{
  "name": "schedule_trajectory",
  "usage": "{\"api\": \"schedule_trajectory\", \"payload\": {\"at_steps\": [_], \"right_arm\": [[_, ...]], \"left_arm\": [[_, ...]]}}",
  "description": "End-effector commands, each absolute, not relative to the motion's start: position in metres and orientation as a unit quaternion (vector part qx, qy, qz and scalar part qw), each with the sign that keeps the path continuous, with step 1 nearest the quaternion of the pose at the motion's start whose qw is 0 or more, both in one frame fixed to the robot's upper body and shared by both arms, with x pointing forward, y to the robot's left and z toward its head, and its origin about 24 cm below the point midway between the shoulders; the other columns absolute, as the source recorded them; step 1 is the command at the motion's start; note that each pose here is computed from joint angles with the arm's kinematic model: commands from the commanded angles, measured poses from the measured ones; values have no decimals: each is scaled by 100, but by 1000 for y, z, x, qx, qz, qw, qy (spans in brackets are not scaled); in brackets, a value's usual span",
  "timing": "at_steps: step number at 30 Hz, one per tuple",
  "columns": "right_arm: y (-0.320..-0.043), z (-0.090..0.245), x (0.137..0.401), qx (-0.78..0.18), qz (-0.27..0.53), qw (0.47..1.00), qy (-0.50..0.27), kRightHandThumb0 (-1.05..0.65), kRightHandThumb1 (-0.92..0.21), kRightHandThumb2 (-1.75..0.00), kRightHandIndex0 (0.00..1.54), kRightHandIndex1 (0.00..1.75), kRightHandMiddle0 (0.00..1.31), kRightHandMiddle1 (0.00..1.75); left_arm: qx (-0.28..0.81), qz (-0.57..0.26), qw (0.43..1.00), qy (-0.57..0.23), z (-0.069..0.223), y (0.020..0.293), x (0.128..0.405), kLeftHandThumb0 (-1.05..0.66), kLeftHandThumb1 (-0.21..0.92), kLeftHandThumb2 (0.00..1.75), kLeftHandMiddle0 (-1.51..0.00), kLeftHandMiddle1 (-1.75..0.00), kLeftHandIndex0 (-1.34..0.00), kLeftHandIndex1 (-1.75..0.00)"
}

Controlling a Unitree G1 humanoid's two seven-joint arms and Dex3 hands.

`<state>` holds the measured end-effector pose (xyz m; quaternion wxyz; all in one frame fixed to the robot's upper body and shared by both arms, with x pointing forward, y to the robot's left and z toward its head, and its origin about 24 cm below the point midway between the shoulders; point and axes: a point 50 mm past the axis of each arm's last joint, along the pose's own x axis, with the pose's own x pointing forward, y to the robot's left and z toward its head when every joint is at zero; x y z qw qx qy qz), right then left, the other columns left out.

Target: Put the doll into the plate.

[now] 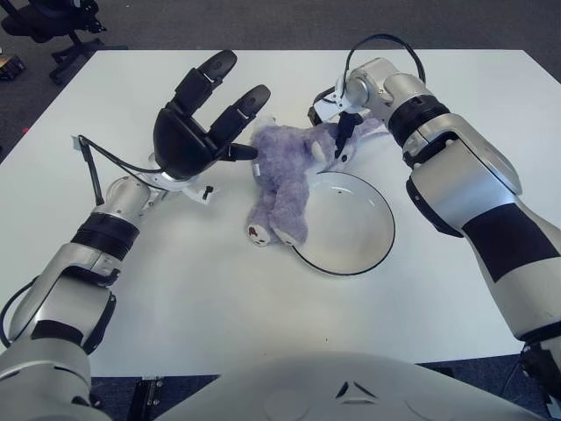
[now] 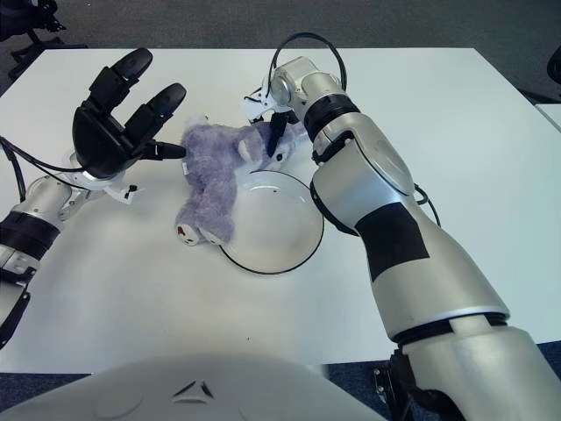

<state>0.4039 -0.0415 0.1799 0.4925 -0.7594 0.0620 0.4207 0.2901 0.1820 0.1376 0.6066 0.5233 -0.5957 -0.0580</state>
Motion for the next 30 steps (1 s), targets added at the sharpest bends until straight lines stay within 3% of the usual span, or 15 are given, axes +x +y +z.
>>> {"api": "schedule_trajectory", "payload": {"at_steps": [1, 4, 11, 22, 30], "right_arm": [[-45, 164, 401, -754, 439, 481, 84, -50, -92, -11, 68, 175, 29, 84], [-45, 164, 401, -753, 437, 485, 83, -50, -92, -11, 65, 175, 28, 77], [-45, 164, 401, -753, 437, 486, 83, -49, -92, -11, 62, 175, 27, 72], [-43, 164, 401, -748, 439, 490, 85, -48, -92, -10, 62, 175, 29, 67], [-42, 165, 401, -747, 441, 491, 84, -48, -92, -11, 63, 175, 30, 67]], "left_arm": [[545, -123, 624, -547, 144, 190, 286, -56, 92, 16, -29, -24, -39, -16], [570, -186, 622, -504, 155, 194, 278, -66, 92, 17, -29, -13, -37, -13], [629, -210, 575, -480, 170, 197, 272, -70, 92, 17, -30, -6, -36, -11], [696, -203, 517, -456, 188, 201, 265, -50, 92, 15, -34, -5, -36, -9], [739, -187, 477, -437, 195, 203, 259, -45, 92, 15, -31, -2, -37, -9]]}}
